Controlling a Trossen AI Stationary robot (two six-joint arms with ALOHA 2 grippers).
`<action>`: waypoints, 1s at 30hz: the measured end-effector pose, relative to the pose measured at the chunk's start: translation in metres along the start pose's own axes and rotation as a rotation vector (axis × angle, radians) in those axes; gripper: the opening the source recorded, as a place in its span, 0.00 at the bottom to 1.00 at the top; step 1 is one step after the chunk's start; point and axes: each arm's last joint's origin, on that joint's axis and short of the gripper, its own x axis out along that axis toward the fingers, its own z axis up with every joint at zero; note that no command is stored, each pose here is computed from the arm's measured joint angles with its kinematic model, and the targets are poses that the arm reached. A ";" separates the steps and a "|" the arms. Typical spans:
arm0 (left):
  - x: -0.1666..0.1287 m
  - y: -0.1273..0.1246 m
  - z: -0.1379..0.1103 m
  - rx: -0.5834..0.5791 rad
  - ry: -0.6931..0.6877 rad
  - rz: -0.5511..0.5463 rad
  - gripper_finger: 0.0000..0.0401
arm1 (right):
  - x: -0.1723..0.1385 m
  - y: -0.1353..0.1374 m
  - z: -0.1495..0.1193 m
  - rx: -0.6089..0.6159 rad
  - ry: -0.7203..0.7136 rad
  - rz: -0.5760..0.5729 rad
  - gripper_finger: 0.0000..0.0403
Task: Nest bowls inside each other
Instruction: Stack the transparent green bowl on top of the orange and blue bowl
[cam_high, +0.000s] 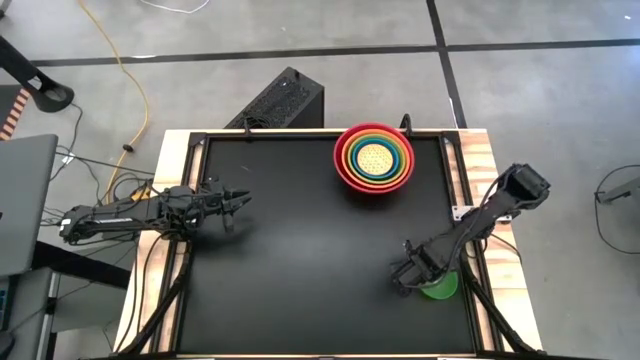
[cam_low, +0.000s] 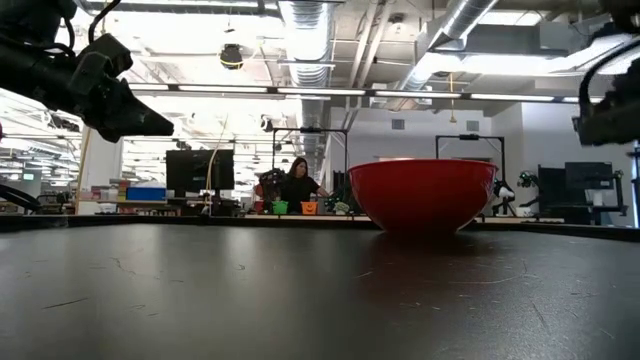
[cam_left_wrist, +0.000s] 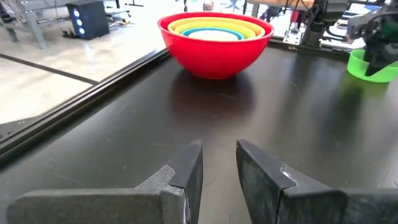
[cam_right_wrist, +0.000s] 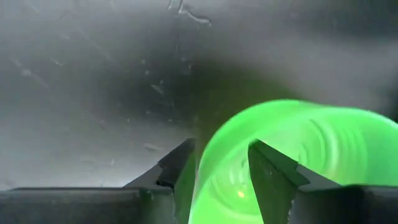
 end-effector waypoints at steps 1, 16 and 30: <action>0.000 0.000 0.000 0.000 0.000 0.000 0.22 | 0.003 0.000 0.001 0.001 0.003 0.005 0.39; 0.000 0.000 0.000 0.001 -0.001 0.007 0.22 | -0.012 0.028 0.023 -0.142 0.039 0.151 0.03; 0.000 0.000 0.000 -0.003 -0.002 0.009 0.22 | -0.138 0.098 0.122 -0.672 -0.585 0.520 0.01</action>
